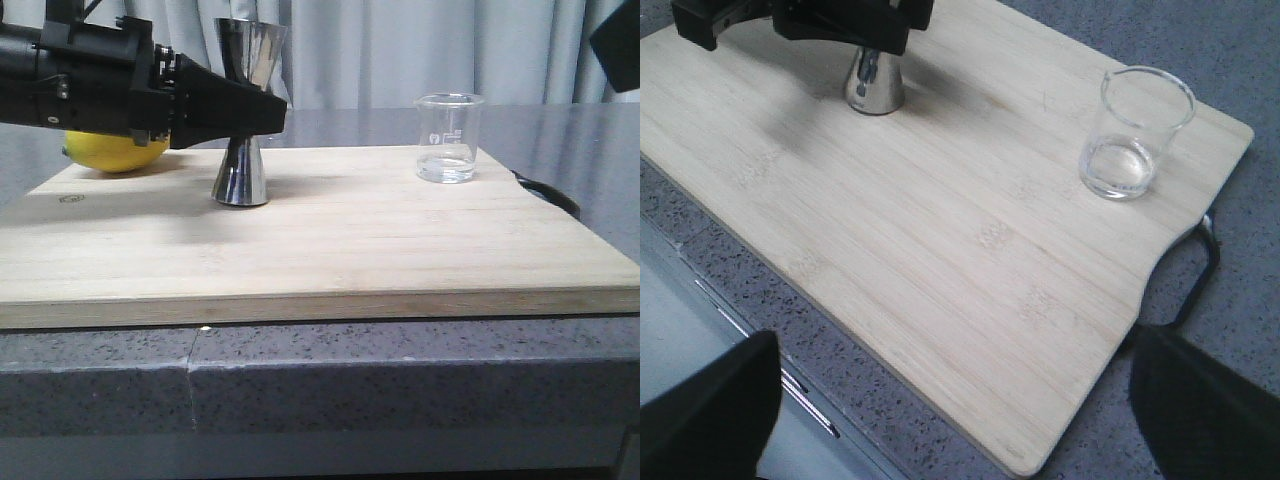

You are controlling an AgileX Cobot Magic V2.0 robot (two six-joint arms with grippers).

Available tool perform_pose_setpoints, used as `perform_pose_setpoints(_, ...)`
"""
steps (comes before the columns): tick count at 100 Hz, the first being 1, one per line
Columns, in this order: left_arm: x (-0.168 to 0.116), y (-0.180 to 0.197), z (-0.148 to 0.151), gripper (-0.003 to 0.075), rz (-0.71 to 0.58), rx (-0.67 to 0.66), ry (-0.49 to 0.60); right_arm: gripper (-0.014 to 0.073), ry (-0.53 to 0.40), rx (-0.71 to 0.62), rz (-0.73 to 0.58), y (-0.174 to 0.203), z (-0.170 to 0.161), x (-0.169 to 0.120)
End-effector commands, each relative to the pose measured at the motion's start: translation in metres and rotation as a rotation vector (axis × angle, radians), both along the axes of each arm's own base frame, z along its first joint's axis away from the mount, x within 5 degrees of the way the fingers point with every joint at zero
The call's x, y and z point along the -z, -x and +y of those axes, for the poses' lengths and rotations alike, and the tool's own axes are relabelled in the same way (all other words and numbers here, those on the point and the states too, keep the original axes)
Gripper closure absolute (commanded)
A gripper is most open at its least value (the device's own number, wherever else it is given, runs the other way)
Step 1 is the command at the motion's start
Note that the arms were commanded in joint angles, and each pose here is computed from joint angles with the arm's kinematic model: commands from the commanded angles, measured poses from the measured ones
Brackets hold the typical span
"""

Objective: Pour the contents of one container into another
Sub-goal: 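Lower the jigger onto the board with the left gripper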

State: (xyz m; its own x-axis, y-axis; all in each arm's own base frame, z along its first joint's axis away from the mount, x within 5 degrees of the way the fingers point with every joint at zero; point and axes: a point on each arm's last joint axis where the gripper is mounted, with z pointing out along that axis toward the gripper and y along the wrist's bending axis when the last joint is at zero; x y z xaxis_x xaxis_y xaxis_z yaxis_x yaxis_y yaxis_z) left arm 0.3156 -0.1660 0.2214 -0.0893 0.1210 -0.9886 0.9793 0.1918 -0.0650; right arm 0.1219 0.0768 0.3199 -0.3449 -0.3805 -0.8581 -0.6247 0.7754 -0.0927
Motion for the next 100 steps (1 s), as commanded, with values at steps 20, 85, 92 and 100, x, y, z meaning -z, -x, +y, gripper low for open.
perform_pose_setpoints(20,-0.0294,0.0038,-0.0004,0.0559,-0.061,0.041,0.116,-0.0043,-0.034,0.016,-0.092,-0.003,-0.0009,-0.0136)
perform_pose_setpoints(85,-0.0293,0.004,-0.0004,0.0556,-0.061,0.043,0.114,-0.0043,-0.034,0.016,-0.092,-0.003,-0.0009,-0.0136)
perform_pose_setpoints(92,-0.0293,0.004,-0.0004,0.0537,-0.061,0.043,0.114,-0.0043,-0.034,0.016,-0.092,-0.003,-0.0009,-0.0136)
perform_pose_setpoints(100,-0.0293,0.004,-0.0004,0.0499,-0.061,0.043,0.114,-0.0043,-0.034,0.016,-0.092,-0.003,-0.0009,-0.0136)
